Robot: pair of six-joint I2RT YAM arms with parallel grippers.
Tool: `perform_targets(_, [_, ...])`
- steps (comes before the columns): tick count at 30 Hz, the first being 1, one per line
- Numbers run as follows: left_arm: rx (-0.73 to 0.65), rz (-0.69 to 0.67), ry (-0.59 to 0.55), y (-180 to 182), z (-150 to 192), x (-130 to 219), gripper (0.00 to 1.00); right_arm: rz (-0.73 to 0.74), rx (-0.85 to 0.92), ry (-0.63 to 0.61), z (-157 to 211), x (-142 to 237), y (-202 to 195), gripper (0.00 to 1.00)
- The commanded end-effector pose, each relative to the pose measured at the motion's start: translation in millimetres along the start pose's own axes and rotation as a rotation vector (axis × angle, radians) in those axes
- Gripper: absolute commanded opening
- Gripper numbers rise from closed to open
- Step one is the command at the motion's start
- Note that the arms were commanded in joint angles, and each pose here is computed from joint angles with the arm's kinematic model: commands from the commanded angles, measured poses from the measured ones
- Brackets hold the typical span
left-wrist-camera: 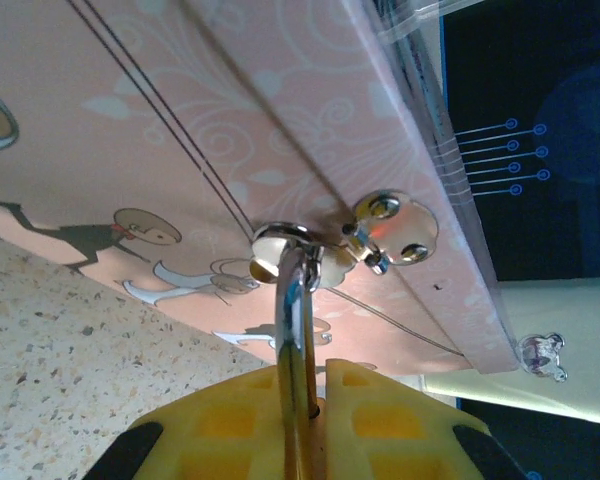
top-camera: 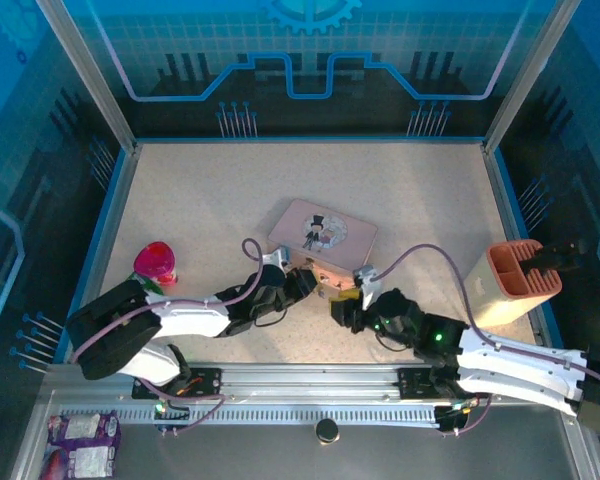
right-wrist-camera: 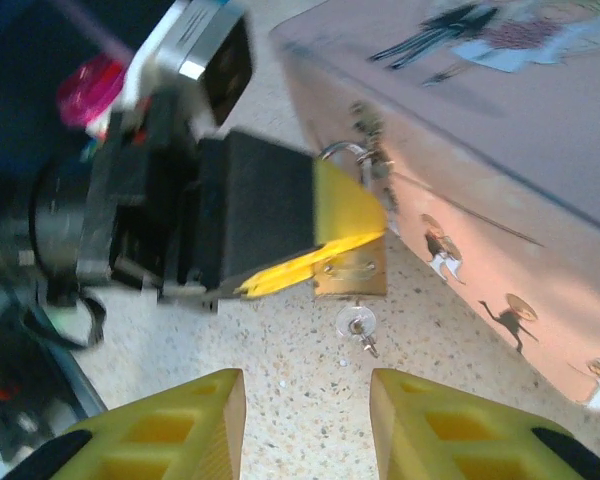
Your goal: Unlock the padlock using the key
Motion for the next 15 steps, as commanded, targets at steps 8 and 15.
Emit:
perform_targets(8, [-0.089,0.084,-0.093,-31,-25,13,0.00,0.020,0.525,-0.192,13,-12,14,0.40])
perform_targets(15, [-0.079,0.099,-0.081,-33,-23,12,0.00,0.018,0.615,-0.171,20,-25,17,0.40])
Point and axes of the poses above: each hand's point on the last joint's axis, 136 mm out from that joint toward the fingers, its own x axis back along the fingers, its own y axis along the line the jaws close on, z = x × y, the point moved 9 cm from there along x, back along the fingers, and after that the axes turned 15 degrees about -x, right-handed, at the moved point
